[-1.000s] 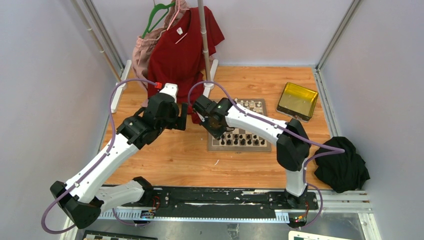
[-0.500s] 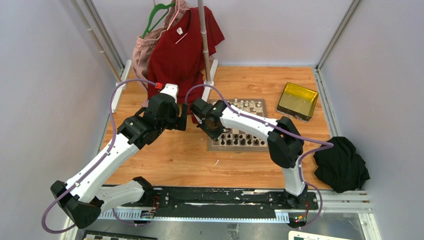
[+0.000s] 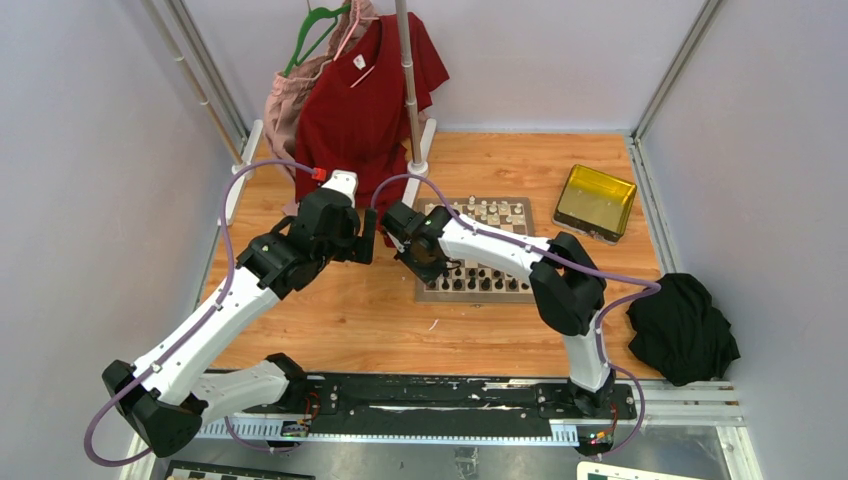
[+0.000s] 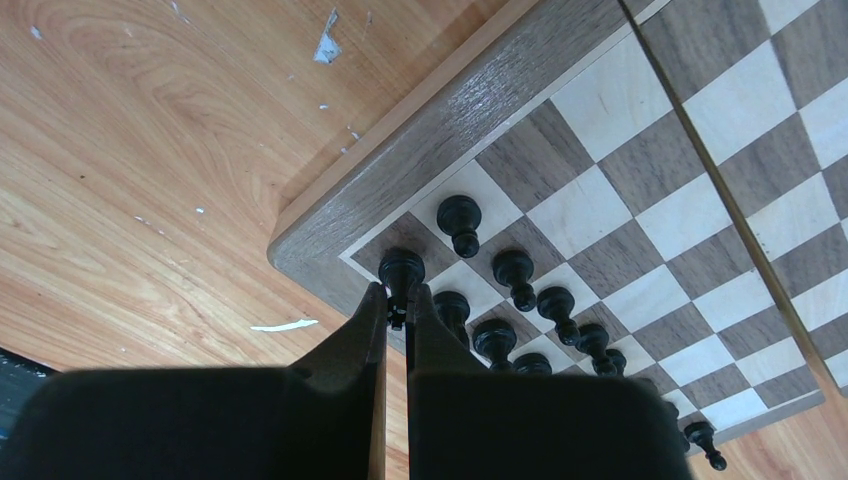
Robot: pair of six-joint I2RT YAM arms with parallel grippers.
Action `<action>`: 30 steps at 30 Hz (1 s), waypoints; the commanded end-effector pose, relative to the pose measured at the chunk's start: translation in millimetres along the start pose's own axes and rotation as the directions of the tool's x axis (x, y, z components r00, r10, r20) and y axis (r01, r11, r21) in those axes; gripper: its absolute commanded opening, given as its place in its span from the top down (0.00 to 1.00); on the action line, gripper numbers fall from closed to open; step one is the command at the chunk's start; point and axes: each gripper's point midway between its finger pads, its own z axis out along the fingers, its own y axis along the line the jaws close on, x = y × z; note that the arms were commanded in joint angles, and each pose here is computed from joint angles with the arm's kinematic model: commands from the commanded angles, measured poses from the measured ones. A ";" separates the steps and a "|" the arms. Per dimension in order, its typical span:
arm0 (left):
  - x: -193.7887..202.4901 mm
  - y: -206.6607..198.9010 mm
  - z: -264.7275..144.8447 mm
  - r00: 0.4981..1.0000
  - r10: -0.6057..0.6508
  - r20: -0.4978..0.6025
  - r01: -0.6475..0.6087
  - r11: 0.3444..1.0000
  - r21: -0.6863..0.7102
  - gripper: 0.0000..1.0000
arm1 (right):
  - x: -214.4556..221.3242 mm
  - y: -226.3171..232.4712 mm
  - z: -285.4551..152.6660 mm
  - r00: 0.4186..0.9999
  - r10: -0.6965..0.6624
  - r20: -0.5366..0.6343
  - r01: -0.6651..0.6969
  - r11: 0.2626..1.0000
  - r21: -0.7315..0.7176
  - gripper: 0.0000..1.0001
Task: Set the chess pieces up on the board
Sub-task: Place the chess piece on the chessboard, then reset both arms
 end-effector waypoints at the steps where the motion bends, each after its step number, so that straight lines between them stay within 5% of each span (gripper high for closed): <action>1: -2.7 0.0 -0.3 1.000 -0.025 0.019 0.025 1.000 0.003 0.00 | 9.8 7.7 10.4 0.999 -0.019 -0.027 0.018 1.000 -0.008 1.00; 9: -0.1 0.5 0.1 1.000 -0.029 0.013 0.029 1.000 0.002 0.00 | 13.7 9.4 14.1 0.999 -0.017 -0.029 0.017 1.000 -0.017 0.99; 13: -0.2 -1.0 0.7 0.999 -0.029 0.012 0.029 1.000 0.006 0.00 | 11.8 8.6 8.8 1.000 -0.020 -0.018 0.020 1.000 -0.017 0.79; 18: -3.4 -3.6 2.6 0.999 -0.033 0.011 0.032 0.999 0.010 0.00 | 4.9 5.8 -2.9 0.999 -0.033 0.006 0.033 0.999 -0.012 0.67; 30: -31.9 -3.5 -0.1 0.998 -0.032 0.059 0.033 0.999 -0.009 0.00 | -35.0 -11.1 -65.1 0.986 -0.047 0.161 0.041 0.998 0.038 0.64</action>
